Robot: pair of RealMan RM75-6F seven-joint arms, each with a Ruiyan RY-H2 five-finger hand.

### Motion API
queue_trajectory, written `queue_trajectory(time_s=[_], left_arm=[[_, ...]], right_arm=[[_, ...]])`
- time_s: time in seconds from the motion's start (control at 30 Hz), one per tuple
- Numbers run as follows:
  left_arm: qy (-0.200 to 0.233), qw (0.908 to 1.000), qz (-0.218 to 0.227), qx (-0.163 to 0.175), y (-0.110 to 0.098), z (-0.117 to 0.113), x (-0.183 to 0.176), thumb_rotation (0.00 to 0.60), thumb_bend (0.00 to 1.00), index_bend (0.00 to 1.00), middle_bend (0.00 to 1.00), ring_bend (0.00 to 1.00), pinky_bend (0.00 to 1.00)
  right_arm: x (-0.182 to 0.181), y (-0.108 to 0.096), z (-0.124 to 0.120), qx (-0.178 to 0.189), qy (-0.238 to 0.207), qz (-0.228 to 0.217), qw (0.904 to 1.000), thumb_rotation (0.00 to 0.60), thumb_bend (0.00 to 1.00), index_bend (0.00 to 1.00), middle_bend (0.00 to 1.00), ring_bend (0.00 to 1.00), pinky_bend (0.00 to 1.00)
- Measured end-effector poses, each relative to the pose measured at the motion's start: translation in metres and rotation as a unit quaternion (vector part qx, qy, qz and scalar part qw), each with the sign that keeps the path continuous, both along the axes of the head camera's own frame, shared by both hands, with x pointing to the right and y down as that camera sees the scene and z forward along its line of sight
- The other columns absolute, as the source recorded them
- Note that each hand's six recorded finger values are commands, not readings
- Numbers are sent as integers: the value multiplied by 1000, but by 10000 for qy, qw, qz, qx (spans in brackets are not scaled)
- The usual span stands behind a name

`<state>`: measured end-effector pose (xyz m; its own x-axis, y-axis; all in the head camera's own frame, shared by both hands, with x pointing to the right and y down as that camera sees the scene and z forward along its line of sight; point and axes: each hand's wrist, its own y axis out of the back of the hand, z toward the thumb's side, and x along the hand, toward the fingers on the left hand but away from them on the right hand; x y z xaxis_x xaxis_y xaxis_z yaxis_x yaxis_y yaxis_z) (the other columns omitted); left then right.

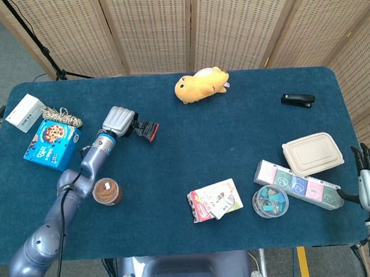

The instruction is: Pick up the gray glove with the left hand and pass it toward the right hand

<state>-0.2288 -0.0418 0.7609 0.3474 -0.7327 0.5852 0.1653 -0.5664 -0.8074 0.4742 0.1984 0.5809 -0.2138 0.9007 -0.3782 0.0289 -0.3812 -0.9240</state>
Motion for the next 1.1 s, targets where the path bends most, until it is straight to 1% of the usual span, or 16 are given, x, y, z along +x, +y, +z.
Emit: queue_trajectory(time_s=[0.2,0.33,0.47,0.6,0.7,0.83,0.93,1.0,1.1], left_arm=[[467,9979,425,113,-2,-23,-3,600,481,768,620,509,447],[788,9937,781,185,2,-41,1,600,466,768,620,507,447],[1042,9891,1033,94,12,-54,7,600,463,768,620,506,447],[1320,9834,1243,-89,28,-69,19,600,460,768,621,506,447],[1456,9791,1406,-183,41,-81,32,600,460,768,620,506,447],[1525,9750,1608,-181,51,-97,55,600,459,768,620,505,447],[1513,9744,1652,-160,52,-108,73,600,457,768,621,505,447],[1509,9749,1623,-208,51,-113,85,600,456,768,621,504,447],[1462,9757,1609,-259,50,-117,100,600,455,768,621,502,447]], right_arm=[[-14,5,9,-225,-195,-231,9993,600,0,0,0,0,0],[-29,4,17,-404,-258,-641,9968,600,0,0,0,0,0],[-46,-2,21,-473,-222,-1085,9927,600,0,0,0,0,0],[-63,-8,19,-443,-245,-1469,9879,600,0,0,0,0,0],[-77,-13,17,-394,-196,-1783,9830,600,0,0,0,0,0],[-98,-16,12,-349,-325,-2147,9755,600,0,0,0,0,0],[-110,-17,8,-320,-401,-2416,9690,600,0,0,0,0,0],[-117,-18,6,-314,-442,-2608,9639,600,0,0,0,0,0],[-130,-21,6,-355,-566,-2923,9540,600,0,0,0,0,0]])
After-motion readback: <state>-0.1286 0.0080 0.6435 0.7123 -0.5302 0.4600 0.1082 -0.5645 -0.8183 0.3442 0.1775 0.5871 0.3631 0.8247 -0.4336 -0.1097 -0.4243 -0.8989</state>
